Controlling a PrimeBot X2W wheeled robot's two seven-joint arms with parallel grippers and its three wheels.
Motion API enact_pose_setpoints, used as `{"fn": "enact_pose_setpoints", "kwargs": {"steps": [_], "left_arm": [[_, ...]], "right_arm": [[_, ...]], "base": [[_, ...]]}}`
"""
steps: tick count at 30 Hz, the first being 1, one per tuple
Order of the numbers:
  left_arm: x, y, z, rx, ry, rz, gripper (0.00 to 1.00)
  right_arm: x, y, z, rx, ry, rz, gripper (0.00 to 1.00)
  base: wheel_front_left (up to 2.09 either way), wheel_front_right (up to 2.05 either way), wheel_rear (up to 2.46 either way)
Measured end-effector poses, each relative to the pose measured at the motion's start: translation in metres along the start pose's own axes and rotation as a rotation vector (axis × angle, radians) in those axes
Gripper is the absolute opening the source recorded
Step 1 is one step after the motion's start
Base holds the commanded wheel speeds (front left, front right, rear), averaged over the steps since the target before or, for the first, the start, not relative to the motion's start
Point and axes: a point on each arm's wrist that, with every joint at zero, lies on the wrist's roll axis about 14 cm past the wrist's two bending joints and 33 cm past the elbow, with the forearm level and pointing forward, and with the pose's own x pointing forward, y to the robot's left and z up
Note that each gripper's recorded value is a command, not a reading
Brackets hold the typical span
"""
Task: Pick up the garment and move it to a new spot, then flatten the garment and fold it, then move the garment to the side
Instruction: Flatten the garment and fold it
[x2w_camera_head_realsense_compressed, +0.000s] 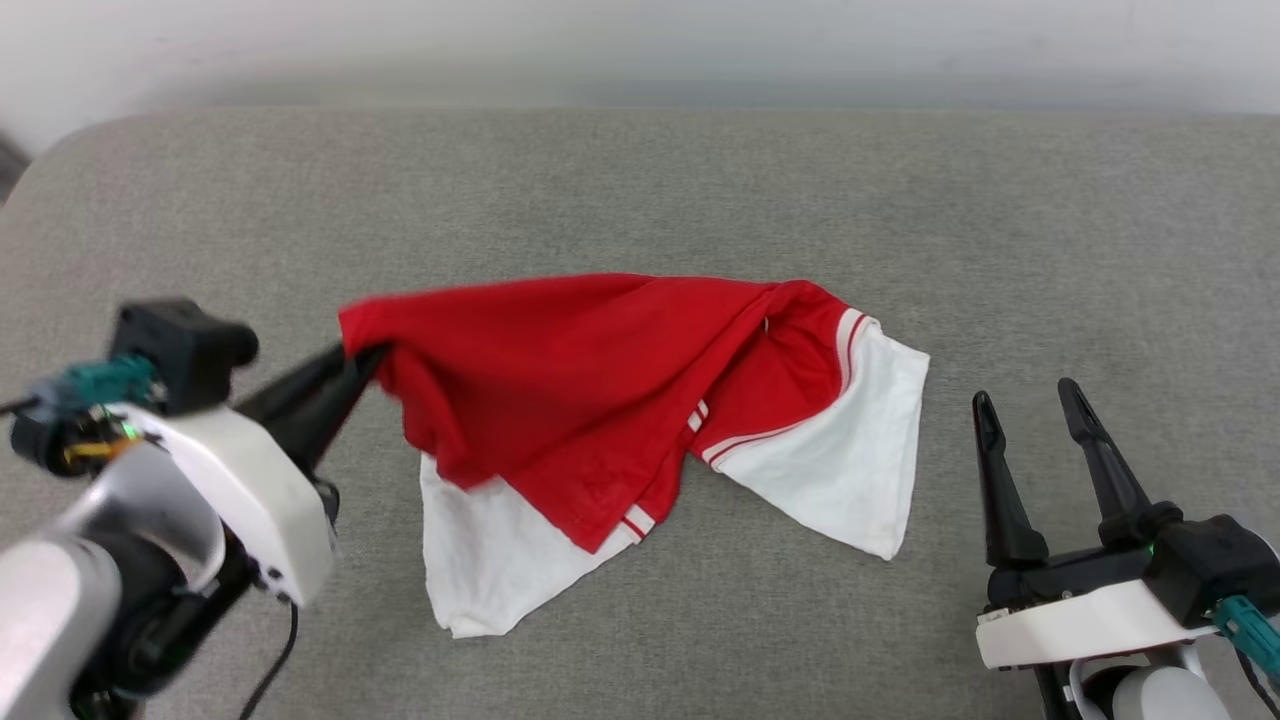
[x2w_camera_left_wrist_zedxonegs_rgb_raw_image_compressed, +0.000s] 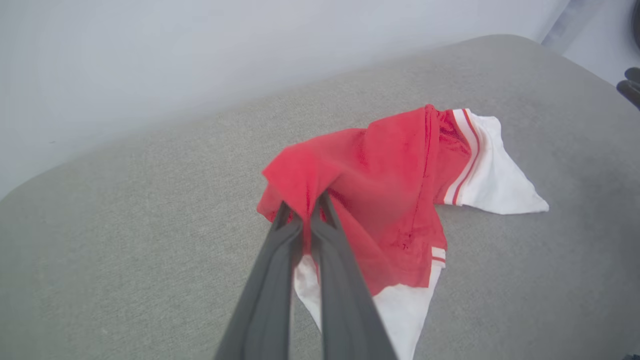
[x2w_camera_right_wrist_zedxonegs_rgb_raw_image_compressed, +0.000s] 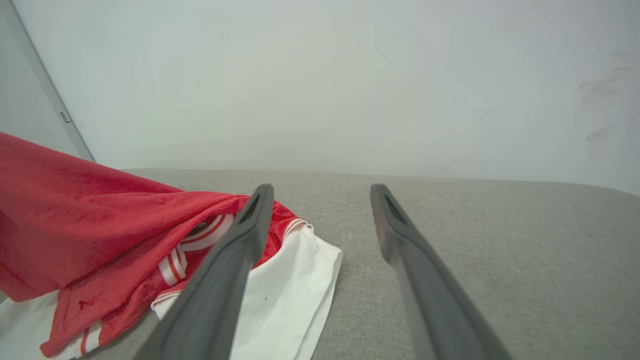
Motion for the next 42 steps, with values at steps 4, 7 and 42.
{"fn": "enact_pose_setpoints", "kwargs": {"steps": [4, 7, 42], "left_arm": [[0.007, -0.005, 0.064, 0.09, -0.168, -0.028, 0.0], [0.021, -0.004, 0.103, 0.165, -0.24, -0.034, 0.0], [0.208, 0.018, 0.131, 0.274, -0.332, -0.037, 1.0]], "right_arm": [[-0.006, -0.009, 0.005, -0.001, -0.011, -0.028, 1.0], [-0.007, -0.015, 0.006, -0.003, -0.011, -0.048, 1.0], [-0.013, -0.067, -0.011, -0.039, 0.045, -0.192, 1.0]], "base": [[0.0, 0.0, 0.0], [0.0, 0.0, 0.0], [0.0, 0.0, 0.0]]}}
